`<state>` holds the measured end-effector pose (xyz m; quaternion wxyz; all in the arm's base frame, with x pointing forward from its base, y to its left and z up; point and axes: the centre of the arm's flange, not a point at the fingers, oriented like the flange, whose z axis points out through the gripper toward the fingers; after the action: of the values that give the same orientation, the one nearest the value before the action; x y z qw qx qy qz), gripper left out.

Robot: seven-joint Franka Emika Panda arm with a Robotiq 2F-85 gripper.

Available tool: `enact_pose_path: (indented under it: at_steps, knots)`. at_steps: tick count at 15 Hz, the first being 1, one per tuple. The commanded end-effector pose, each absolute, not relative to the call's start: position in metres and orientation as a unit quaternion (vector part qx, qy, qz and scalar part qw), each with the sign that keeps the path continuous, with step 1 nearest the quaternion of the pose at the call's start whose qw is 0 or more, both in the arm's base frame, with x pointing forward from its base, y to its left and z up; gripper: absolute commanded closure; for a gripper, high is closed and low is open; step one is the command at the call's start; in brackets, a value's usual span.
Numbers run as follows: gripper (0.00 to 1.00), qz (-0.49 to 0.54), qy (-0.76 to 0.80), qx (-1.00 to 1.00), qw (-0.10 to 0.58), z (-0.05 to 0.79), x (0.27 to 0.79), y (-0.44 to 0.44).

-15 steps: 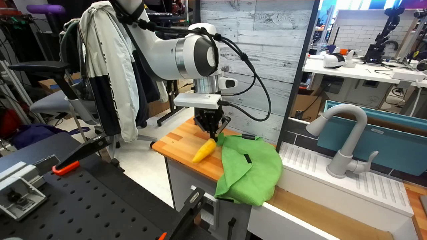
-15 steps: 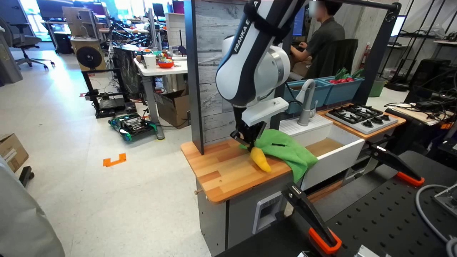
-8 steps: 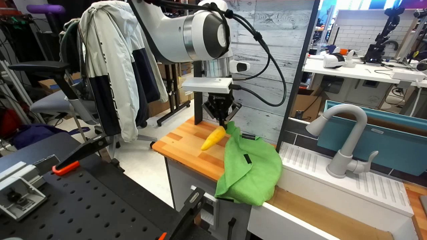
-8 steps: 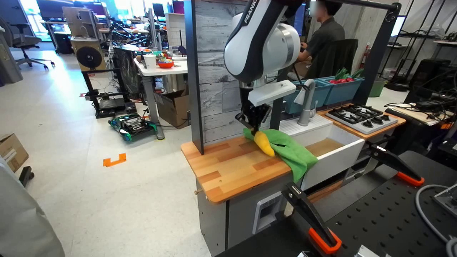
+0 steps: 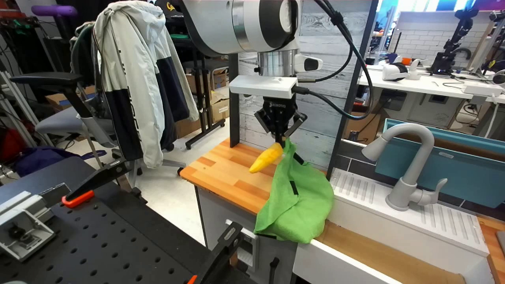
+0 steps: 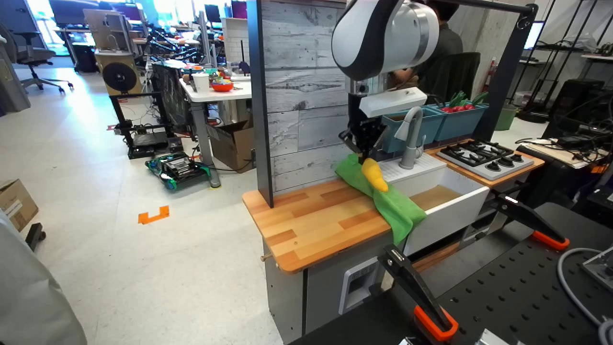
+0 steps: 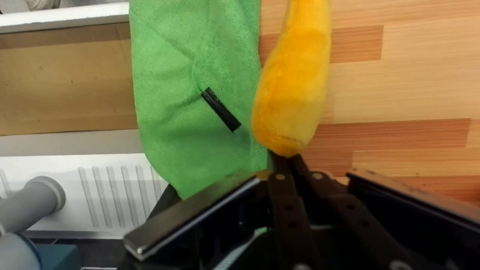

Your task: Put the carrot on the green towel.

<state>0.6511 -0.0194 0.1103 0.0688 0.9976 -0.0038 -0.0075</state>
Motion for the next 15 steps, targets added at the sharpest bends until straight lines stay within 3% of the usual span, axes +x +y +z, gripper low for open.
enact_pose_path:
  at_steps: [1, 15]
  knots:
    - [0.99, 0.002, -0.026, 0.999, 0.043, 0.122, 0.633, -0.044]
    - [0.99, 0.002, -0.142, 0.99, 0.02, 0.091, 0.634, -0.138]
